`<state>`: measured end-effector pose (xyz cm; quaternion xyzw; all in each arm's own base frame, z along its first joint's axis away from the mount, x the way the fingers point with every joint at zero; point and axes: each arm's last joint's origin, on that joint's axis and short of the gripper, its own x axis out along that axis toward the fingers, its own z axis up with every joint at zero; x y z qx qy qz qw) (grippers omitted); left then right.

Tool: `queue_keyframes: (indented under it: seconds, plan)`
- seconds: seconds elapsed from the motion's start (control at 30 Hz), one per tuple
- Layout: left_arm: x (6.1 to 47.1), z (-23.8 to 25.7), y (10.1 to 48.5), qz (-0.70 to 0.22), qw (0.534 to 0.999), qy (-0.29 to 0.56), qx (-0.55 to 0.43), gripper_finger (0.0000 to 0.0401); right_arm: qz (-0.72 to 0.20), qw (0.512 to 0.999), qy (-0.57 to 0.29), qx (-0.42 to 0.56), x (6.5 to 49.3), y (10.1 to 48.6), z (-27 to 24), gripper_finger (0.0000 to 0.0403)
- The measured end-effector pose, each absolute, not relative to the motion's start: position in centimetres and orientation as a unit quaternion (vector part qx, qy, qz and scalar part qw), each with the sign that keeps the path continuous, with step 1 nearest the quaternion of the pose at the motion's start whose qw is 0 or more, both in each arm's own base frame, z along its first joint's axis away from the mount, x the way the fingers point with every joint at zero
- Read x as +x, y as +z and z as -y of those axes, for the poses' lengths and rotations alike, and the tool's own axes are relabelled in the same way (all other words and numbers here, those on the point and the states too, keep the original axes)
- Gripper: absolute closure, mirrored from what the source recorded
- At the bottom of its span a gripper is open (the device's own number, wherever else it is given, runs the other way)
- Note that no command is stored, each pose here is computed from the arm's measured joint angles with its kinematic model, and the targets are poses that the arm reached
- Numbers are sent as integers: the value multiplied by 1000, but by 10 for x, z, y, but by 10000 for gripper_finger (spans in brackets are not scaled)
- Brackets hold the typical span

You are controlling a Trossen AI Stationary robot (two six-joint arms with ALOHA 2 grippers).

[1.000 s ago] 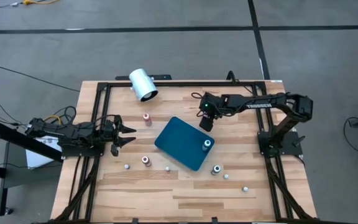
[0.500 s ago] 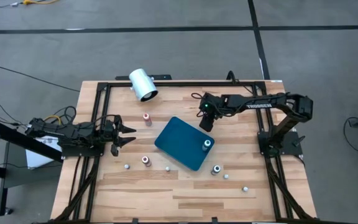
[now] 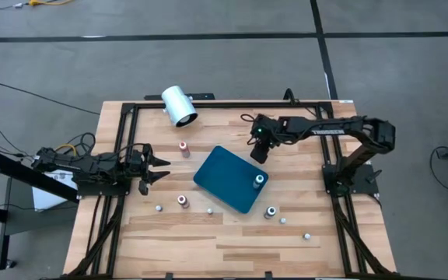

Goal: Pick & Place food coloring
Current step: Put the big pink food coloring bottle into the blue bin

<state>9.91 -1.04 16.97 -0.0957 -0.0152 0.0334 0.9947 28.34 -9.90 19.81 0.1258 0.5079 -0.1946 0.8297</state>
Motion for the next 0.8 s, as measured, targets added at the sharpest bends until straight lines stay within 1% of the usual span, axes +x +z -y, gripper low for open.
queue_keyframes:
  seconds: [0.1,0.3,0.53,0.8]
  plan:
    - [99,10,170,15,995,34,-96,236,-491,840,-194,123,282,217,98,276]
    - [99,10,170,15,995,34,-92,236,-428,874,-196,119,277,265,95,256]
    - [99,10,170,14,995,34,-92,236,-343,919,-161,108,261,319,76,274]
    - [99,10,170,14,995,34,-92,236,-278,950,-113,87,238,355,44,258]
